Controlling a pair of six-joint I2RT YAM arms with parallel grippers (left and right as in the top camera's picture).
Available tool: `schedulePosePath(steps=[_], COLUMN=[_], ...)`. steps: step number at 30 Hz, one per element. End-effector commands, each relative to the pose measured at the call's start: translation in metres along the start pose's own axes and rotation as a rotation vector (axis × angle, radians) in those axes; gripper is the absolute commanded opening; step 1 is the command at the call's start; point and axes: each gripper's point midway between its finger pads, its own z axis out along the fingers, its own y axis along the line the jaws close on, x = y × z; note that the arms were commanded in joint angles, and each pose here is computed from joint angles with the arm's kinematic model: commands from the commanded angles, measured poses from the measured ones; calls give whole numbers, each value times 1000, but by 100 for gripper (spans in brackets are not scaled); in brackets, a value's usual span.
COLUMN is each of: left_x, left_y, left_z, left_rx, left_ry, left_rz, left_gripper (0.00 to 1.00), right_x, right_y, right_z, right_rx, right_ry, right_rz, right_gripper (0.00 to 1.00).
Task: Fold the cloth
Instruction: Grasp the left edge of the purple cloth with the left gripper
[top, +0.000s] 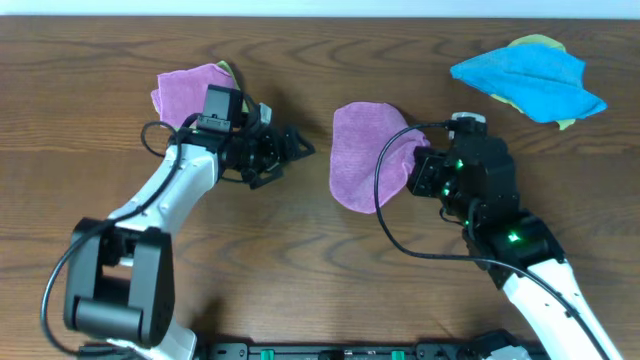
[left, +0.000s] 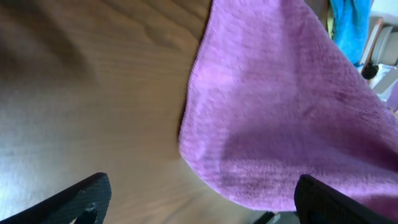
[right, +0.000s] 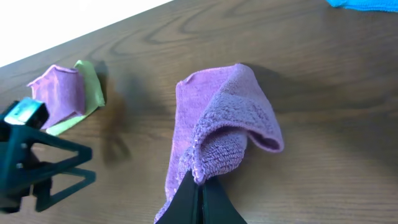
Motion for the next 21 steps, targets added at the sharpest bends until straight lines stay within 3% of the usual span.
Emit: schedulePosePath(steps=[1,10,21], left_x=[-1,12,22], left_y=[2,-2,-18], left_z=[19,76,108], left_rx=[17,69,113], left_ry=[34,114,119], left_rz=[1,25,84], left_gripper=[95,95,96], right_x=[-11,-3,2], right_y=[0,-4,-7], right_z=[-5,-5,-6], right_rx=[7,26,37], right_ry=[-26,6,26], right_rz=[-7,-13,-12], right_gripper=[1,1,1])
